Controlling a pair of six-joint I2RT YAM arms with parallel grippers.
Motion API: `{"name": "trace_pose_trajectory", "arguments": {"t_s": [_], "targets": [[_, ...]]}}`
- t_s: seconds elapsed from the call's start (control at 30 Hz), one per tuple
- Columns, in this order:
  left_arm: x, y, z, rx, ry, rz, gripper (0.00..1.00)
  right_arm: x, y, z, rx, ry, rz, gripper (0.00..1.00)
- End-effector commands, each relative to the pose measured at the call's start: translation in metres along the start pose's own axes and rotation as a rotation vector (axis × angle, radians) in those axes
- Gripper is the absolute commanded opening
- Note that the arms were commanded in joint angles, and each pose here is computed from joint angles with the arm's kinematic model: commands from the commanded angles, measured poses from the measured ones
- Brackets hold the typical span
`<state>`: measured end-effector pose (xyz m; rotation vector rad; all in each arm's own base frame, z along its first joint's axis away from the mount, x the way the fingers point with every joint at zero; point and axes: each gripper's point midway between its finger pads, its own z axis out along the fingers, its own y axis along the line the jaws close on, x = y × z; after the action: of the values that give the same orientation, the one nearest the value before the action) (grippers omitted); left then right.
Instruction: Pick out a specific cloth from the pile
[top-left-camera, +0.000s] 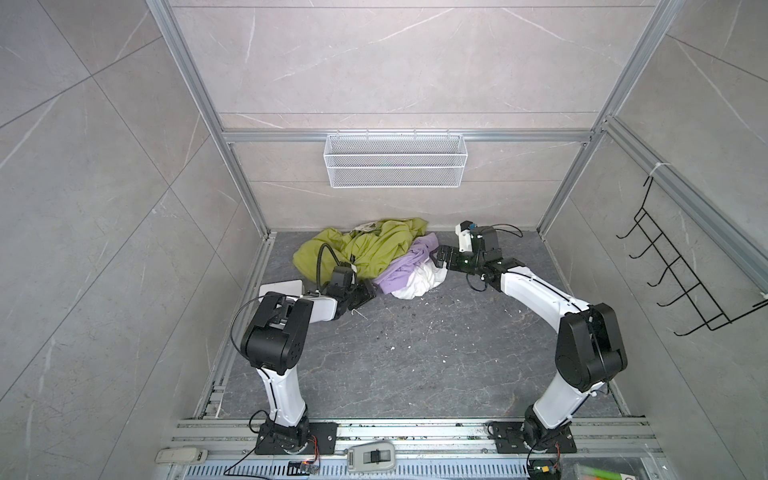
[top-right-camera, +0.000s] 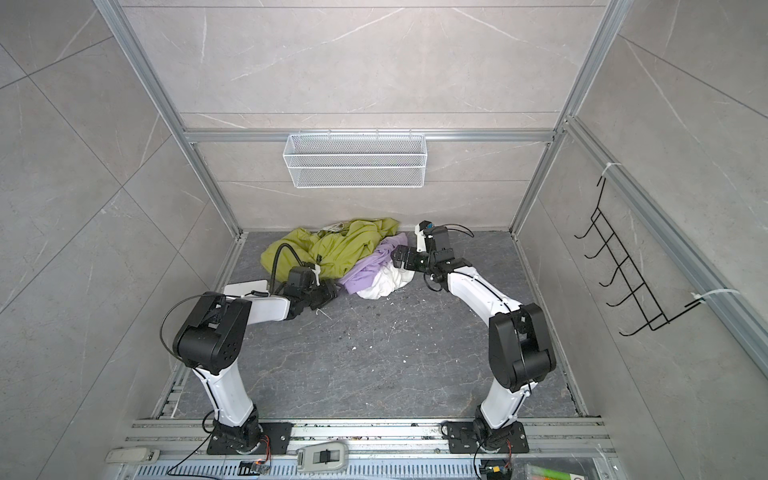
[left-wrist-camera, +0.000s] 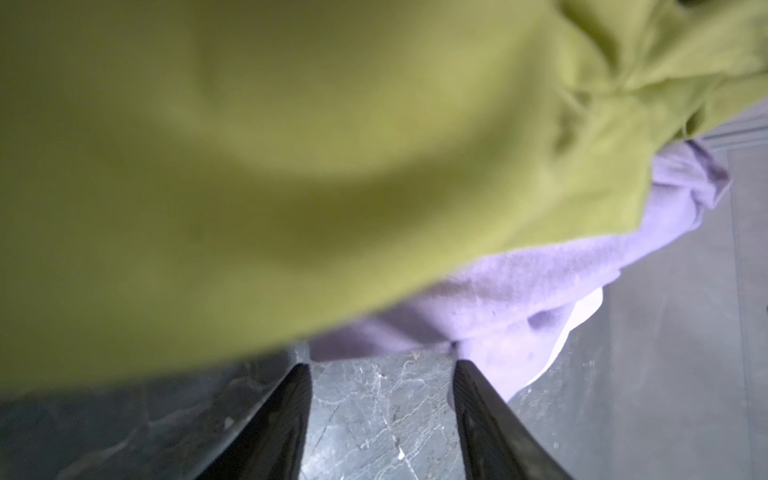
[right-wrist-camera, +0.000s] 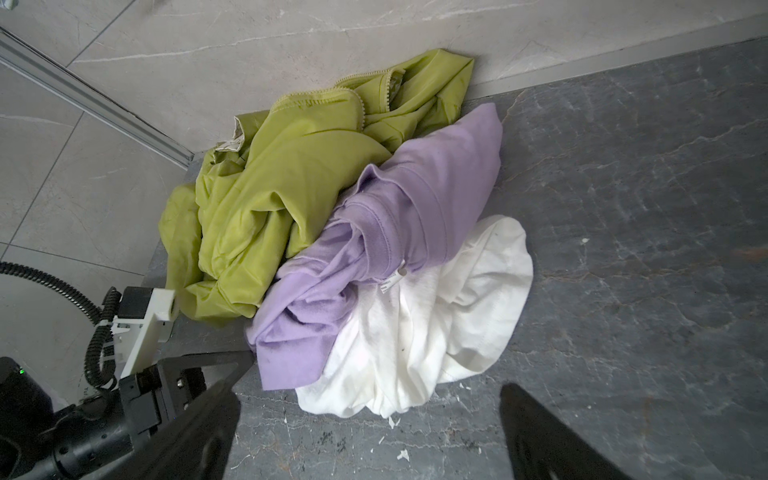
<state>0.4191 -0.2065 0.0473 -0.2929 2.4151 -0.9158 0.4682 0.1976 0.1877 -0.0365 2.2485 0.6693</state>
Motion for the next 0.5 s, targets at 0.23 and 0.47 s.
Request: {"name": "trace_pose_trajectory", "arguments": {"t_s": [0.23,0.47], "targets": [[-0.008,-0.017,0.006,-0.035,0.003,0.173,0.63,-0.002,0.005,-0.009,-0.007,-0.007,-0.001,1.0],[-0.013,-0.016,0.016,-0.046,0.004,0.194,0.54,0.0,0.004,-0.009,-0.004,-0.004,-0.003,1.0]]}}
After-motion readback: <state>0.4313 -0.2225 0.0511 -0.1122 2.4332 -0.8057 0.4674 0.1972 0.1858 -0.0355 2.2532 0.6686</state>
